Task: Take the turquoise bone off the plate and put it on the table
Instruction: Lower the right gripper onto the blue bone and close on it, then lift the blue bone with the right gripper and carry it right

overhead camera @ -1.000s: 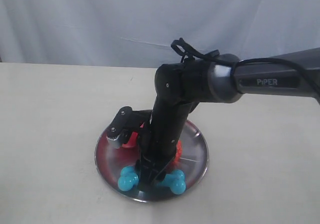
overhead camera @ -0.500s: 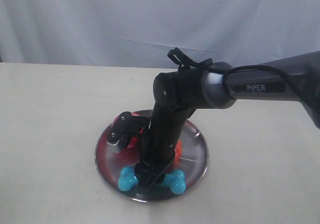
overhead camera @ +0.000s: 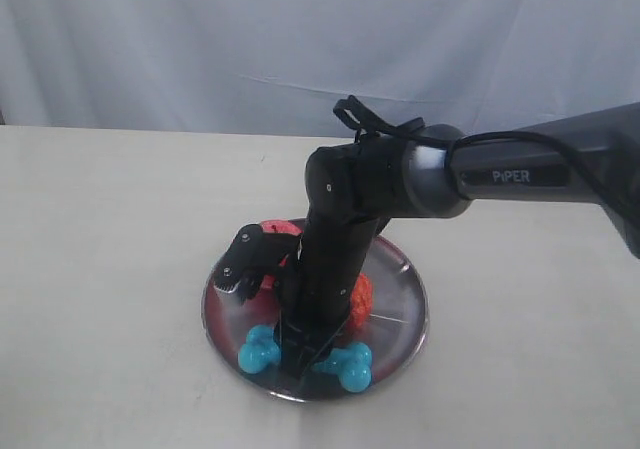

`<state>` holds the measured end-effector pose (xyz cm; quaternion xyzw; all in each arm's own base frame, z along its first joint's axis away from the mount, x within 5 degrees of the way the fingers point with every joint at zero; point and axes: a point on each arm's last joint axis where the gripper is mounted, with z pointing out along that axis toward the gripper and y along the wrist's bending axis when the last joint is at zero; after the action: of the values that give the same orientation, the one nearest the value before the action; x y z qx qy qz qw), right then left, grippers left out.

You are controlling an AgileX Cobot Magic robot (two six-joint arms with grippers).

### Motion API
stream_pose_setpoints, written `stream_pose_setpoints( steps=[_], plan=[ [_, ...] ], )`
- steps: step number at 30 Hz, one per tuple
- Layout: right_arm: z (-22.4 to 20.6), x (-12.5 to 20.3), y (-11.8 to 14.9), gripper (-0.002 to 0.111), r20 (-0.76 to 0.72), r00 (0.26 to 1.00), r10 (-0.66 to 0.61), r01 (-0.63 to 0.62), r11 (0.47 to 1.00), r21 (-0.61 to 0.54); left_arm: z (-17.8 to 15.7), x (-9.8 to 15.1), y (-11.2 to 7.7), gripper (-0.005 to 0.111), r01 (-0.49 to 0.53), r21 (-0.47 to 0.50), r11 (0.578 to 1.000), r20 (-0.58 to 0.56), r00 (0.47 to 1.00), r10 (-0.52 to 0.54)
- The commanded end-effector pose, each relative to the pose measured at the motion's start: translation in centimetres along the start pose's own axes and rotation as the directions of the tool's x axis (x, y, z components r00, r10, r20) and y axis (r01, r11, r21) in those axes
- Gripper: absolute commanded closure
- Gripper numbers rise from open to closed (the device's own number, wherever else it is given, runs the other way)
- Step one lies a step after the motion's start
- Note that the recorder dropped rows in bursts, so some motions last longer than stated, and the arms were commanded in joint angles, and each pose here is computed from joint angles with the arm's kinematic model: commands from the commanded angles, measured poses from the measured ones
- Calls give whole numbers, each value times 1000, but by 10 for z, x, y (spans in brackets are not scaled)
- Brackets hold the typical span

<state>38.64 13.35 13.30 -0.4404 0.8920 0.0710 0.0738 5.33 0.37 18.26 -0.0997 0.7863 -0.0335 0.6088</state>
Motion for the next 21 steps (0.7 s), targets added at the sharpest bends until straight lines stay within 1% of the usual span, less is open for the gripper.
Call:
stream_pose_setpoints(
  steps=[1,5,9,11,14,17,19,21],
  plan=[
    [-5,-1,-1,109,-2,1000,9,-9,1000,13,0,0,0,107,-3,-6,1000,5,1000,3],
    [-24,-5,3,109,33,999,3,-4,999,35,0,0,0,107,-3,-6,1000,5,1000,3],
    [-61,-10,11,109,108,994,-20,11,996,85,0,0,0,107,-3,-6,1000,5,1000,3],
    [-81,-10,15,109,151,989,-2,-14,994,109,0,0,0,107,-3,-6,1000,5,1000,3],
    [-114,-9,21,109,227,972,67,-100,986,136,0,0,0,107,-3,-6,1000,5,1000,3],
    [-145,-3,26,109,290,947,141,-197,964,176,0,0,0,107,-3,-6,1000,5,1000,3],
    [-164,3,27,109,321,926,196,-275,935,222,0,0,0,107,-3,-6,1000,5,1000,3],
    [-181,11,27,109,349,897,272,-375,886,273,0,0,0,107,-3,-6,1000,5,1000,3]
  ],
)
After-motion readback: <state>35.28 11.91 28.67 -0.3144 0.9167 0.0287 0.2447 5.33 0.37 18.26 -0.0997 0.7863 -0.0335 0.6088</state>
